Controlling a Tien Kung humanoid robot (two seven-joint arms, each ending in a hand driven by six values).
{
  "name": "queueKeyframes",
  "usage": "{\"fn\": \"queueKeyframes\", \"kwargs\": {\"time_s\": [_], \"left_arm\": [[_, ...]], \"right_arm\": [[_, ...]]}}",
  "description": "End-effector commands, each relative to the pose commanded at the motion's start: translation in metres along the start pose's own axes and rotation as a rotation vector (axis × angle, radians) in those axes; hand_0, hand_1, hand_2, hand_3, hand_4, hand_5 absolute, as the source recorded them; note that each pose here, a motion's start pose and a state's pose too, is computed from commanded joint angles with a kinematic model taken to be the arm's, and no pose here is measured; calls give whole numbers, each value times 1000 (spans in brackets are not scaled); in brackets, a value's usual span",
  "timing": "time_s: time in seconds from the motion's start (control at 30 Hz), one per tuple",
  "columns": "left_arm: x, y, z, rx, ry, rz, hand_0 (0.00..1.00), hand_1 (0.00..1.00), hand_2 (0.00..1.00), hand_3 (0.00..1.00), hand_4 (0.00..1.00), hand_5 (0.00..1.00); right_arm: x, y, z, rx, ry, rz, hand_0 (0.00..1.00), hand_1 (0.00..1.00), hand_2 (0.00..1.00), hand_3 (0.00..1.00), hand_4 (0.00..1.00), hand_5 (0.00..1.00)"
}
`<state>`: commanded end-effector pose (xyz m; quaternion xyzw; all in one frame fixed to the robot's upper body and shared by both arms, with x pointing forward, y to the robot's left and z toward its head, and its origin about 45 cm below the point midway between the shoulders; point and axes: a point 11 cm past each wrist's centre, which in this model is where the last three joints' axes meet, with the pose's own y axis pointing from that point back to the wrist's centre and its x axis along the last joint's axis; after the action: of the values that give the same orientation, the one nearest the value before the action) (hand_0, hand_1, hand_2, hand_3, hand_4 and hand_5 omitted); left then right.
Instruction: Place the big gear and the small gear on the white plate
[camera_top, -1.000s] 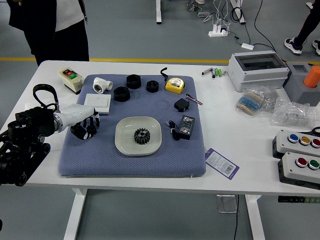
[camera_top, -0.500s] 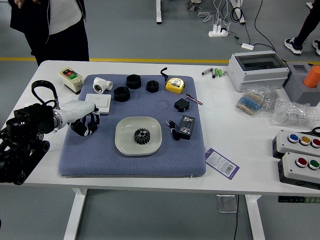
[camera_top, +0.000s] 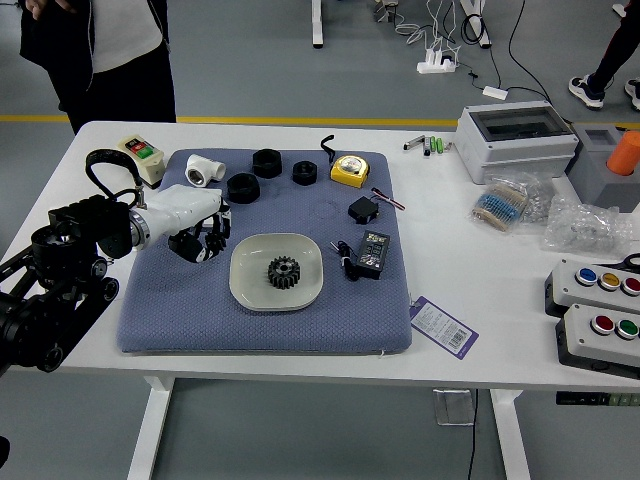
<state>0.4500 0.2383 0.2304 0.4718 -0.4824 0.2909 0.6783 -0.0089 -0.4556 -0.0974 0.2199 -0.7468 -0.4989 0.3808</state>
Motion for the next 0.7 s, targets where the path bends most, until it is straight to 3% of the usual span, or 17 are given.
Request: {"fn": "queueKeyframes", "kwargs": {"time_s": [0.27,0.57,0.6,0.7], "left_arm": [[-6,-1,21,-54,-32,-34,317,368,429,497,624,2],[-27,1,33,-78,-84,-124,327,389,452,518,646,2],[-28,1,33,-78,-86,-131,346,414,483,550,878,38],[-32,2,35,-82,-86,-153,346,414,483,550,878,38]], "right_arm": [[0,0,-1,2,0,0,705,733,782,611,837,697],[1,0,1,-2,1,1,706,734,782,610,837,696],[1,0,1,-2,1,1,706,734,782,611,837,697],[2,0,3,-4,2,2,706,734,782,611,837,697]]}}
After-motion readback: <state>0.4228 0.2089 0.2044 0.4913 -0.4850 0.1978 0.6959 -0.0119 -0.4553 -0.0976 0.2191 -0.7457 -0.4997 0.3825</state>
